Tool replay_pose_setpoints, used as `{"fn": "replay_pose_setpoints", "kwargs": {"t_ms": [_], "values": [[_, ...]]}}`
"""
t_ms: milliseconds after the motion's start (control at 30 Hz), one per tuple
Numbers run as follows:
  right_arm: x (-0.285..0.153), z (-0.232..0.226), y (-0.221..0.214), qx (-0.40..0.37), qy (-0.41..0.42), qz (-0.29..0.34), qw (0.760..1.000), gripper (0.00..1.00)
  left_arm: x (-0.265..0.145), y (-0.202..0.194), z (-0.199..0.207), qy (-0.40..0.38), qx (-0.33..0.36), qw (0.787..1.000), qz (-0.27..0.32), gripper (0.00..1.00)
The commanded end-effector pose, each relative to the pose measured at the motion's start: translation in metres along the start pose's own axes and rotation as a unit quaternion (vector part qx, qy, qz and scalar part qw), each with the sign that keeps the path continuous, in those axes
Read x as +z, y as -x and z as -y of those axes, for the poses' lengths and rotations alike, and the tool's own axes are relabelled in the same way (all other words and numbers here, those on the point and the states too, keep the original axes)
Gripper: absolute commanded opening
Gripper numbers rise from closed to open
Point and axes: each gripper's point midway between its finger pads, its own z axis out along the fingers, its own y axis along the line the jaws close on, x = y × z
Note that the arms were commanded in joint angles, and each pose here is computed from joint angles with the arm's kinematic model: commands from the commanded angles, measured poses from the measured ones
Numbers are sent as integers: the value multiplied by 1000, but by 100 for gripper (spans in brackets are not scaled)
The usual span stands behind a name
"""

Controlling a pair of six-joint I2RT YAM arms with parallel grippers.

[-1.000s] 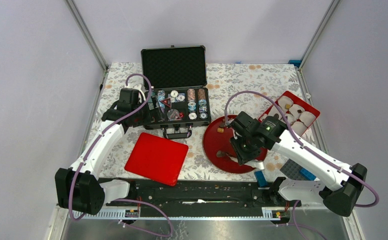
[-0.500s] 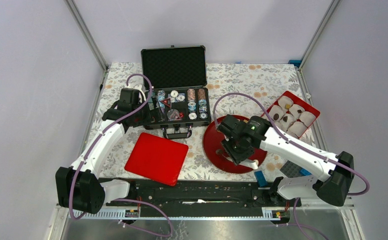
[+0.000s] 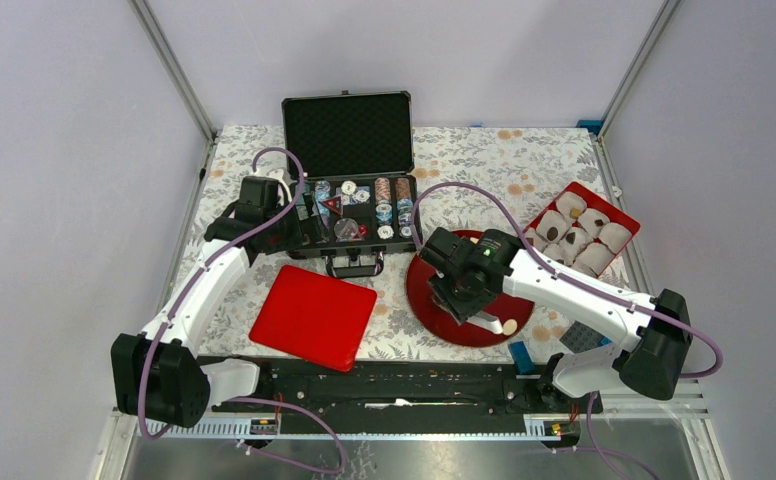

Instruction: Pack the chocolate

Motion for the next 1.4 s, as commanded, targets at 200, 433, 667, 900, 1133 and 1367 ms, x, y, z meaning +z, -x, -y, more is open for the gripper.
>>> {"fn": "replay_pose_setpoints", "kwargs": {"t_ms": [200, 433, 667, 900, 1133, 1367], "values": [[-7, 3, 13, -7, -17, 24, 1000, 34, -3, 12, 2, -1, 15, 1000, 26, 99], [-27, 16, 28, 24, -47, 75, 996, 24, -3, 12, 4, -5, 16, 1000, 25, 99], [-51, 51, 44, 108, -71, 139, 982, 19, -8, 17, 11, -18, 17, 999, 31, 99], [-74, 127, 40, 252, -118, 188, 942, 18, -11, 19, 13, -22, 19, 999, 31, 99], [-77, 200, 15, 371, -181, 181, 893, 18, -9, 19, 12, -17, 18, 999, 26, 99], [-68, 261, -6, 455, -216, 167, 848, 17, -5, 23, 7, -1, 21, 999, 27, 99]]}}
